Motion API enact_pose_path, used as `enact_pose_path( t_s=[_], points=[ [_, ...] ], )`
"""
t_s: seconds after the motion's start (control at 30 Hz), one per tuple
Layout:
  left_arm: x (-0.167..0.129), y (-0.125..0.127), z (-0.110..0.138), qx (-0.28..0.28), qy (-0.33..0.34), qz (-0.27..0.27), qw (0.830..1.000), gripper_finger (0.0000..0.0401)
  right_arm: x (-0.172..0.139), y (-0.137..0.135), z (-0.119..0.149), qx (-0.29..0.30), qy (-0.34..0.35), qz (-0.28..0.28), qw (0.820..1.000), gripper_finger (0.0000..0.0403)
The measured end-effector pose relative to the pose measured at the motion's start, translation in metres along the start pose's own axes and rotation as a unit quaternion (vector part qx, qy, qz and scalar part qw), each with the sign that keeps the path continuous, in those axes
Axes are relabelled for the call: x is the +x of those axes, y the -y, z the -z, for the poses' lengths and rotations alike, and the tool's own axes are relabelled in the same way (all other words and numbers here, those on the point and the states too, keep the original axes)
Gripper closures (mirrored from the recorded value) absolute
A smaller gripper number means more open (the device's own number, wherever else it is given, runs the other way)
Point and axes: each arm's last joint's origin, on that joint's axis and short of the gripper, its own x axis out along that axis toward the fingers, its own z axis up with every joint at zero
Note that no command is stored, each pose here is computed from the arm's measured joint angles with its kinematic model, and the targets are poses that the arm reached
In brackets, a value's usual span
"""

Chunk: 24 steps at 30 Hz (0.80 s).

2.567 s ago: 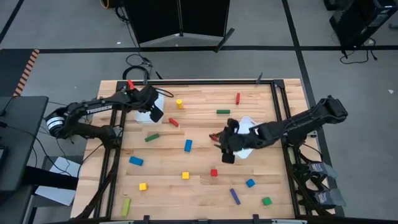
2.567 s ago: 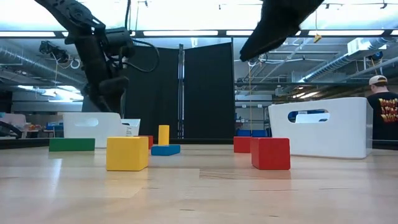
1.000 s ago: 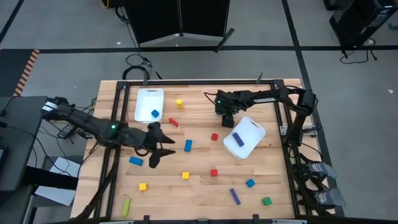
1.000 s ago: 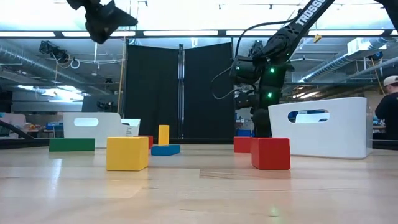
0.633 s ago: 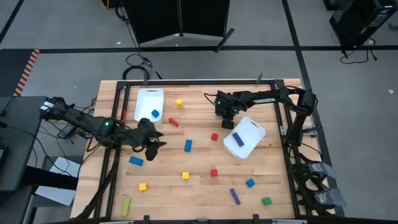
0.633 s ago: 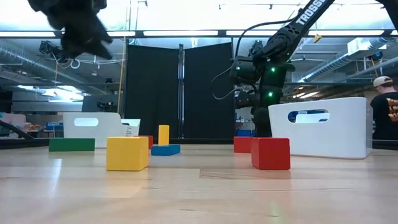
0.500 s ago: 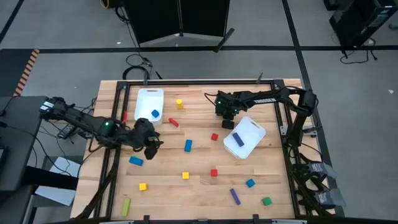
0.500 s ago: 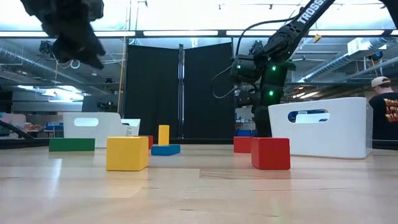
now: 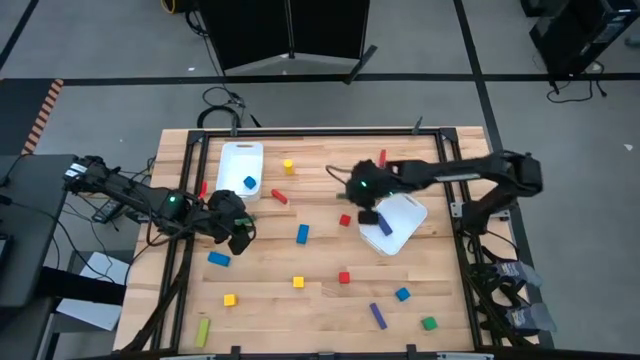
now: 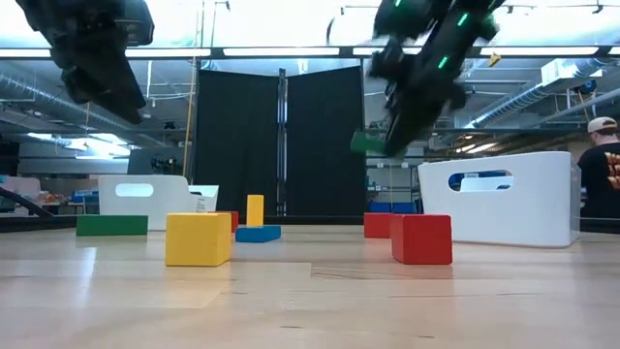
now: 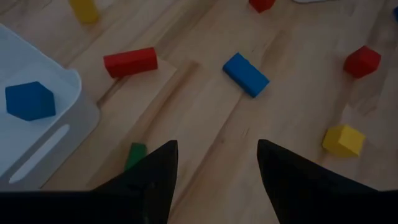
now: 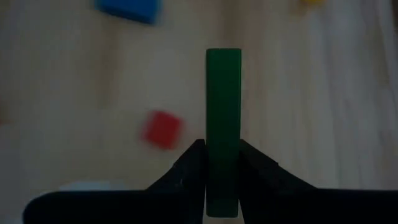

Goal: Sort blocks by size
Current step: Put the right green rectangle block into the right white bin

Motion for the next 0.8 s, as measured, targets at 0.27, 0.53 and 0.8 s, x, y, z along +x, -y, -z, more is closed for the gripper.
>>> enact_pose_path(
  t_s=[0.27,0.53,0.8],
  points=[
    [0.002,0.004,-0.002,0.005,0.003,0.016,1.0,0.0174,-0.06,-0.051,0.028,0.03,-0.071,-0.021,0.997,0.0334],
    [0.031,0.03,-0.003,0.066,-0.01,0.048,0.997,0.0174,-0.05,-0.064,0.072,0.13,-0.139,0.006,0.982,0.0334],
    [0.076,0.065,0.003,0.142,-0.028,0.123,0.982,0.0173,-0.042,-0.062,0.084,0.172,-0.147,0.058,0.972,0.0225]
  ],
)
